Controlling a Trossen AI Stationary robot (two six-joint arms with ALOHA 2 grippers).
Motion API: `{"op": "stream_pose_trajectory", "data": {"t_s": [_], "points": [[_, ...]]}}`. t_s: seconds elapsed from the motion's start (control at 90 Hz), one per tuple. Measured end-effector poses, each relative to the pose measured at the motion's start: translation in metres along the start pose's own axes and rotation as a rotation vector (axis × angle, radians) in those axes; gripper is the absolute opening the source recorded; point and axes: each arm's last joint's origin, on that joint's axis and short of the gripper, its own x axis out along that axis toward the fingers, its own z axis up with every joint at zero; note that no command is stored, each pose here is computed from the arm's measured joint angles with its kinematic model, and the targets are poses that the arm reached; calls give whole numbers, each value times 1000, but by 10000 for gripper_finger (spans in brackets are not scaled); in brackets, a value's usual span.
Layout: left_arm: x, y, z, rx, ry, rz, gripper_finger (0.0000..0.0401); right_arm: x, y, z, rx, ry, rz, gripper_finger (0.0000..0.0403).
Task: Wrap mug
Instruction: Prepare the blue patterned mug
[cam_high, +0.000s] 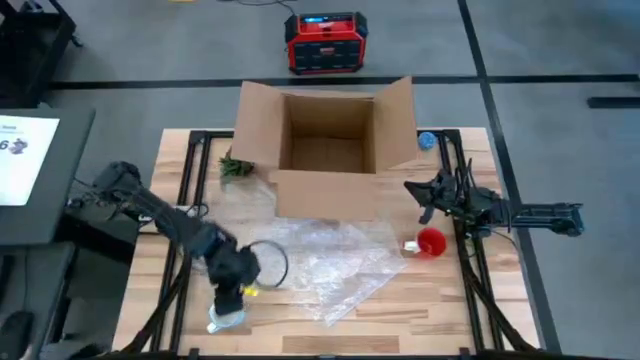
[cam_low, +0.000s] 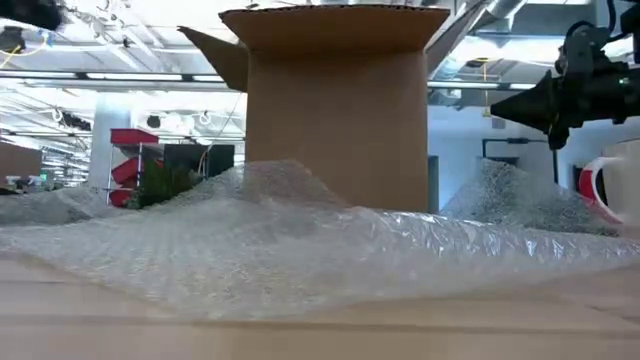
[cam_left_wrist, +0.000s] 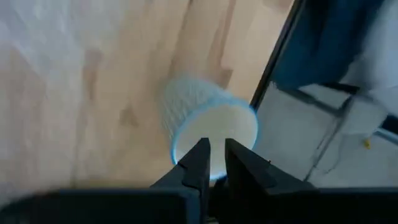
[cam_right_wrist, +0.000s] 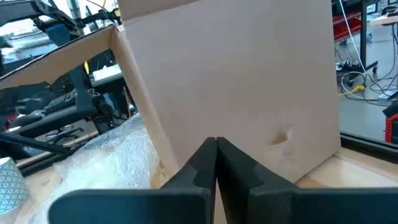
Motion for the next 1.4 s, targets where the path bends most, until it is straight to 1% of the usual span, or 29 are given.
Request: {"op": "stream_pose_trajectory", "data": {"t_s": [0.078,0.144,0.256,0.4,0.489,0.578,0.656,0.711,0.811,0.867,0.944,1.078,1.267,1.333,1.4], "points": [[17,-8,-10,-35,29,62,32,0,1,3,-30,-32,3,0],[28,-12,-11,-62,41,96,33,0,1,6,-64,-58,8,0],[37,-16,-12,-117,46,123,46,0,2,9,-98,-87,11,0],[35,-18,-13,-183,27,101,90,-1,2,10,-120,-100,11,0],[29,-21,-13,-227,-2,45,124,-1,2,11,-123,-103,12,0],[23,-27,-12,-221,-24,-13,155,-1,2,11,-122,-105,12,0],[16,-26,-16,-222,-19,1,167,-1,2,11,-136,-106,12,0],[14,-22,-19,-197,-12,47,169,-1,2,11,-143,-105,11,0],[17,-10,-26,-170,-13,223,169,-1,2,11,-144,-106,11,0],[18,-8,-26,-157,-48,263,170,-1,2,11,-145,-105,11,0],[24,-8,-23,-125,-73,261,172,-1,2,10,-146,-103,11,0],[38,-6,-17,-78,-110,215,174,0,2,9,-150,-93,10,0],[59,9,-19,-71,-81,263,173,0,2,9,-151,-92,10,0],[63,11,-17,-60,-94,252,166,0,2,9,-151,-92,10,0],[67,10,-14,-34,-120,216,146,0,2,9,-151,-92,10,0]]}}
